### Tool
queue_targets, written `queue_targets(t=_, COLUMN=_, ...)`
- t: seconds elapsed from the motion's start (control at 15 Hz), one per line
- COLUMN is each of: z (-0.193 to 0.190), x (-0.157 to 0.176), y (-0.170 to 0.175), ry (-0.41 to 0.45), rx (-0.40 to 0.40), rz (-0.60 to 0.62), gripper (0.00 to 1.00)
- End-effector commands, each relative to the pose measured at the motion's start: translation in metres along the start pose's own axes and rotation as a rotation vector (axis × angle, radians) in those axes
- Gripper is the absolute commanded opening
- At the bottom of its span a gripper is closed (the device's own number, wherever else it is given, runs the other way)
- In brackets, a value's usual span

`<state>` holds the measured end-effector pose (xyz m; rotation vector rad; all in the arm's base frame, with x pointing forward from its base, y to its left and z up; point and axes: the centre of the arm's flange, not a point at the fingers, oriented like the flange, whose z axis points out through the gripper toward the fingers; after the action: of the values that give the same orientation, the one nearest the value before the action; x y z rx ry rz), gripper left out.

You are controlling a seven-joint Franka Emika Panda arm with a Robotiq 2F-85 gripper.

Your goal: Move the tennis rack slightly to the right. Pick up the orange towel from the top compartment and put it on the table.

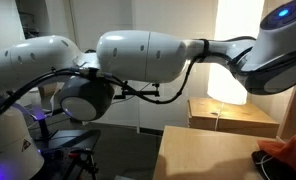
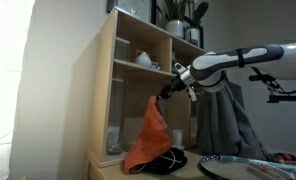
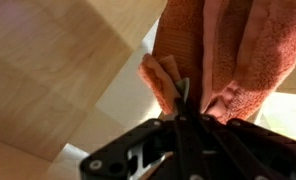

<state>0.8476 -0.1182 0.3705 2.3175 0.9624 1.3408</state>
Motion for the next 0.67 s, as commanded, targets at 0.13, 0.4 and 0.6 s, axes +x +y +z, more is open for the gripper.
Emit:
queue_targets(t=0.13, z=-0.057, x=-0.012, y=-0.025, ry=-0.044, rx=0.151, rz=-0.184, gripper=0.03)
queue_targets(t=0.4, z=-0.064, x=-0.011, y=-0.024, ry=-0.061, rx=0.232, rz=-0.31, gripper=0.03)
queue_targets(t=0.6, z=-0.07, x=-0.013, y=-0.025, ry=-0.074, rx=0.259, rz=-0.417, gripper=0.03)
